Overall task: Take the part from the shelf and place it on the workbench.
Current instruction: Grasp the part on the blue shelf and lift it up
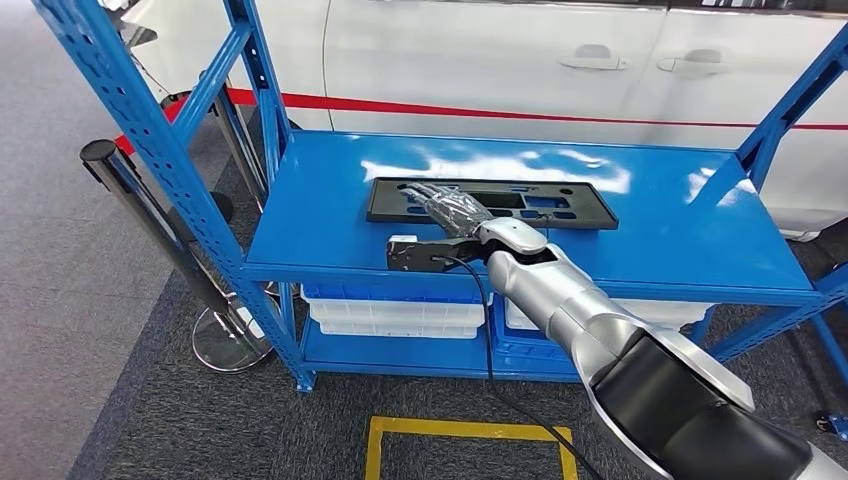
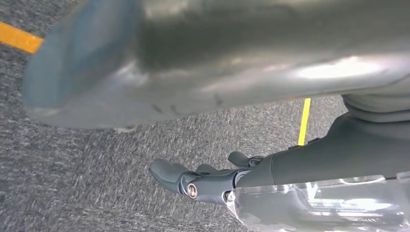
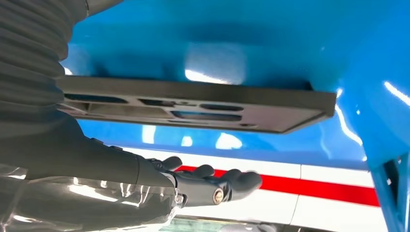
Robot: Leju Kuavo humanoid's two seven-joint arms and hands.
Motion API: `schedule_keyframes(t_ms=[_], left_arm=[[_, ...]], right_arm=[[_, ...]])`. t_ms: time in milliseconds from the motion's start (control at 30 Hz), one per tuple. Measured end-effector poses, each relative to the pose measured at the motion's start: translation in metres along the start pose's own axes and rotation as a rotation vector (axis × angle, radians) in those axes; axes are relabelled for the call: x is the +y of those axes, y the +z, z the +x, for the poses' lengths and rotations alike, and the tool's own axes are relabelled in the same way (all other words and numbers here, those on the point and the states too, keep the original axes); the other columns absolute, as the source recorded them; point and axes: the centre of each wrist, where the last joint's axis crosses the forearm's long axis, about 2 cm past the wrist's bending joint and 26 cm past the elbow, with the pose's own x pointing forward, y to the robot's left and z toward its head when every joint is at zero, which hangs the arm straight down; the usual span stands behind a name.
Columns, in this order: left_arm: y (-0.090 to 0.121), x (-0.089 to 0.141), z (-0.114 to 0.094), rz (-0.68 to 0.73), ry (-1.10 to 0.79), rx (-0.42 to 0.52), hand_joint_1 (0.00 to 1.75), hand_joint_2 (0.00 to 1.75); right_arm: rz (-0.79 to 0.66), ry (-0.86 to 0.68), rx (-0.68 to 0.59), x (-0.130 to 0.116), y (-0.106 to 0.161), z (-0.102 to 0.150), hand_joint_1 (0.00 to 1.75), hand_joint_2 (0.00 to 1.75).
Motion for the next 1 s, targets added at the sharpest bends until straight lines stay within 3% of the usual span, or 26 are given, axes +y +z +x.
schedule_keyframes(t_ms=[267, 400, 567, 700, 833, 1000], left_arm=[[0.001, 0.0, -0.004, -0.003, 0.0, 0.004, 0.0, 0.0], [0.001, 0.0, -0.002, -0.005, 0.001, 0.004, 0.0, 0.0], [0.001, 0.0, -0.002, -0.005, -0.001, 0.014, 0.0, 0.0], [0.001, 0.001, -0.004, 0.001, -0.002, 0.02, 0.0, 0.0], [0.001, 0.002, -0.004, 0.028, 0.003, 0.012, 0.0, 0.0], [0.0, 0.004, -0.003, 0.083, 0.015, -0.007, 0.0, 0.0]], right_arm=[[0.024, -0.006, 0.013, 0.008, 0.005, -0.008, 0.0, 1.75], [0.031, -0.01, 0.009, 0.007, 0.006, -0.01, 0.0, 0.0], [0.078, -0.068, -0.015, 0.014, 0.007, -0.008, 0.0, 0.0], [0.099, -0.09, -0.02, 0.018, 0.008, -0.007, 0.0, 1.75], [0.134, -0.141, -0.026, 0.019, 0.006, -0.004, 1.75, 1.75], [0.129, -0.251, -0.065, 0.014, 0.004, -0.001, 1.75, 1.75]])
